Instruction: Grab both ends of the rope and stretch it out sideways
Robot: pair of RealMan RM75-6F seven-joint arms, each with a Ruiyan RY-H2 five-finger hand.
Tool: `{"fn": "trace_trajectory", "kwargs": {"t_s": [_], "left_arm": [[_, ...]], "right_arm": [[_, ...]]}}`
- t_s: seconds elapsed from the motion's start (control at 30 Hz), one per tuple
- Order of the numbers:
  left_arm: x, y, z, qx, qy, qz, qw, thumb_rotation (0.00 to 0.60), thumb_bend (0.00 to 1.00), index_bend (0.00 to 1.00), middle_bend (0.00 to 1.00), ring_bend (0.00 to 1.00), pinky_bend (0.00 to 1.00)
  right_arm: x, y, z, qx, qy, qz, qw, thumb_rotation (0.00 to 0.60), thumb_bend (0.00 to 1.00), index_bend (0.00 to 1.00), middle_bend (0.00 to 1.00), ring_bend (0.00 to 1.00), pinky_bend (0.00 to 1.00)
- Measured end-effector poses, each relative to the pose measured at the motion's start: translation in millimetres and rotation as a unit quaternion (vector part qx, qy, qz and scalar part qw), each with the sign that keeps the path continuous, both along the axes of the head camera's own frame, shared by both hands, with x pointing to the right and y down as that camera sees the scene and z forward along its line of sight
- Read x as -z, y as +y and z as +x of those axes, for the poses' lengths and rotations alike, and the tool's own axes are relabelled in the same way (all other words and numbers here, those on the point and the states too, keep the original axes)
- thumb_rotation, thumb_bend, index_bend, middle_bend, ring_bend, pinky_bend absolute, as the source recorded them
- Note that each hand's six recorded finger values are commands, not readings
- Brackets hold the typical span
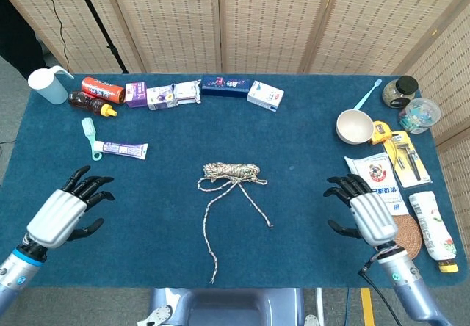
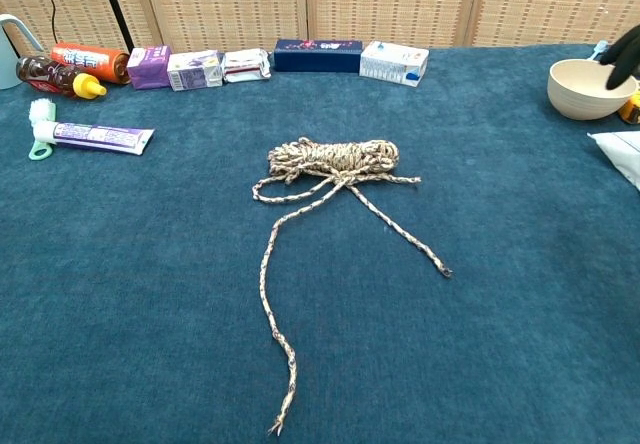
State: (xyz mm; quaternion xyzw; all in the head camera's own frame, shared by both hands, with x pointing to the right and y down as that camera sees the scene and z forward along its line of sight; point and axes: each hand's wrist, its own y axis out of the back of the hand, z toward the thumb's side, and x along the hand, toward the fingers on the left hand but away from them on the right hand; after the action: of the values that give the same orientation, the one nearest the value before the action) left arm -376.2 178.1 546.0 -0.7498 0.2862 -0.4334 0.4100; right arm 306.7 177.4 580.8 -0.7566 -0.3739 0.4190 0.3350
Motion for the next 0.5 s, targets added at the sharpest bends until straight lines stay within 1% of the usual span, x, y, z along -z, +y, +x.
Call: {"fn": "trace_trajectory", "kwargs": {"t_s": [0.23, 0.5], "left_arm": [[4.0, -2.4, -19.2, 0.035, -0.012, 0.007, 0.9993, 0.600, 0.28, 0.36, 0.19, 0.17, 0.00], [8.5, -5.3, -35.8, 0.065, -0.021, 0.017, 0.9975, 0.600, 0.28, 0.36, 0.19, 0.17, 0.00]], "right_arm": [[-18.1, -13.5, -43.6, 0.051, -0.033, -0.016, 0.9980, 0.600, 0.25, 0.36, 0.23, 0.22, 0.13], [-39.5, -17.3, -94.8, 0.100, -0.063, -0.046, 0.9919, 0.600, 0.25, 0.36, 0.23, 0.22, 0.13]]}}
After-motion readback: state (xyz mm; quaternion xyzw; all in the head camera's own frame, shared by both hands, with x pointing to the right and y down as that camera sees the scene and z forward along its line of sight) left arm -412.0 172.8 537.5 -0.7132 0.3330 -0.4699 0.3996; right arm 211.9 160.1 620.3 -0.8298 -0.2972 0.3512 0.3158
